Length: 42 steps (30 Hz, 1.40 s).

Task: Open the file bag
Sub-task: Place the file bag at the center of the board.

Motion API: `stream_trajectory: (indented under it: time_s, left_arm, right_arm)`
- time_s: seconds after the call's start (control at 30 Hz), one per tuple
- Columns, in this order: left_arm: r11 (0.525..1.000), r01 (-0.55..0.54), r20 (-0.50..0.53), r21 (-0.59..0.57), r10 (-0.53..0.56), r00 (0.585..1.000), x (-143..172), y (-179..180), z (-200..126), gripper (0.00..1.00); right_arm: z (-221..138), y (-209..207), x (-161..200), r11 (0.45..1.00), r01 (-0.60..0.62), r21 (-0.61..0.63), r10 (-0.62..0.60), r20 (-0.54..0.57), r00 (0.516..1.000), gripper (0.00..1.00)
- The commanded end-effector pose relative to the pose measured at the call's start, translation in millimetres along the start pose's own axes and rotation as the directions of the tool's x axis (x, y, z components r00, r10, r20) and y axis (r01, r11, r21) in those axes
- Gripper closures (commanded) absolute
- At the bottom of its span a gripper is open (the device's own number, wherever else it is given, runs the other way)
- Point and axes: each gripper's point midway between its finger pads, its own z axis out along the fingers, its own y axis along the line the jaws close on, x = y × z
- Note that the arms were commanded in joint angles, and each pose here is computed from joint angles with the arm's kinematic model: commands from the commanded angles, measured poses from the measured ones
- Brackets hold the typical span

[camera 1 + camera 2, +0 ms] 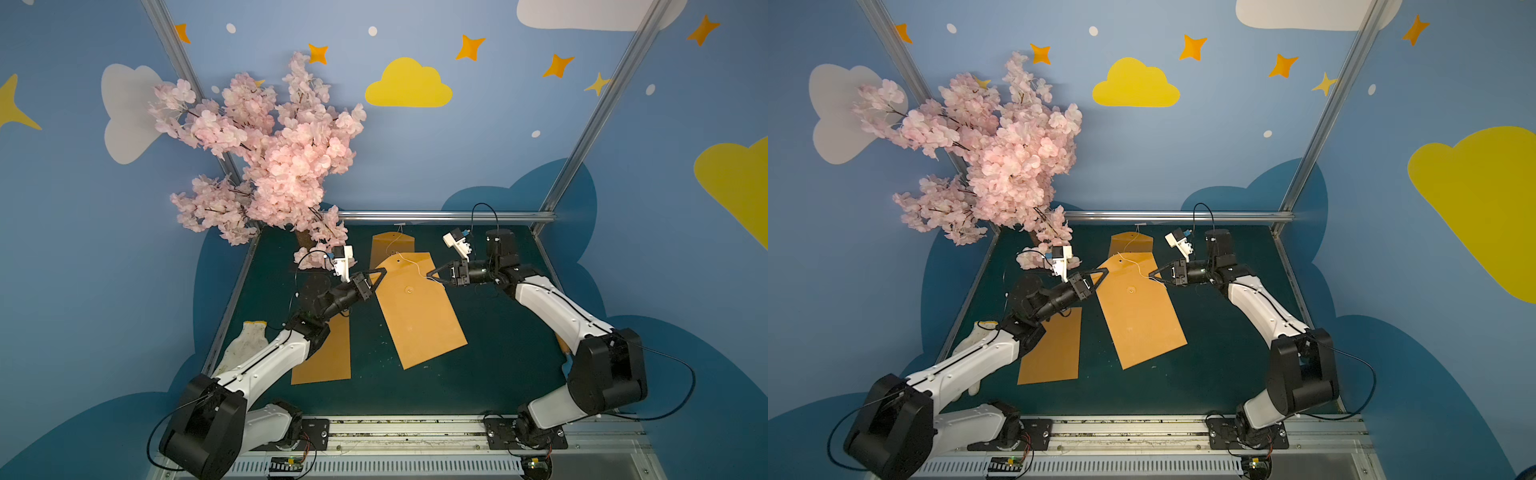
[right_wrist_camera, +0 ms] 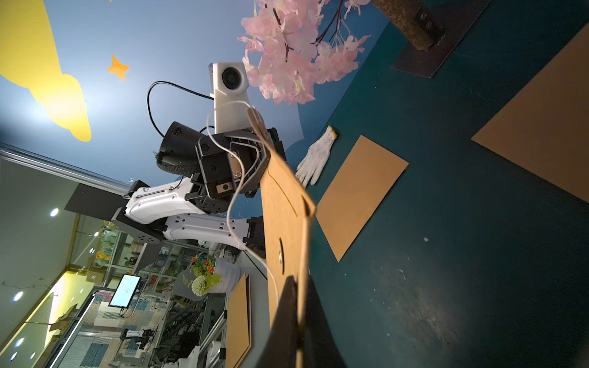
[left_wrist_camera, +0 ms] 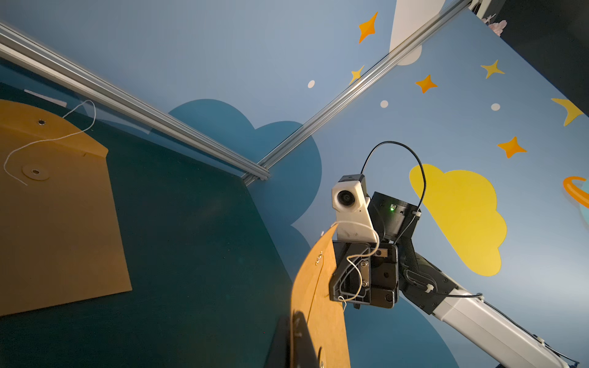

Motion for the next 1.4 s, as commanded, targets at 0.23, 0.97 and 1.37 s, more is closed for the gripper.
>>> stream_trajectory:
  time_s: [0.23,0.97,1.37]
  left_arm:
    - [0.999,-0.003,0.031,0.032,0.002,1.000,-13.3,-11.2,2.3,0.63]
    - [0.969,-0.097,0.093,-0.227,0.121,0.988,-23.4,28.1,-44.1,0.31]
    - [0.965,-0.088,0.107,-0.247,0.117,0.987,-23.4,33.1,-58.8,0.31]
  right_arm:
    - [-2.2,8.1,6.1,1.000,0.019,0.008,-0.019,-0.005,1.000,1.00]
    - [-77.4,-137.0,-66.3,0.952,-0.259,0.160,0.216,0.247,0.945,1.00]
    - [-128.2,-221.7,-107.1,0.902,-0.317,0.294,0.227,0.302,0.926,1.00]
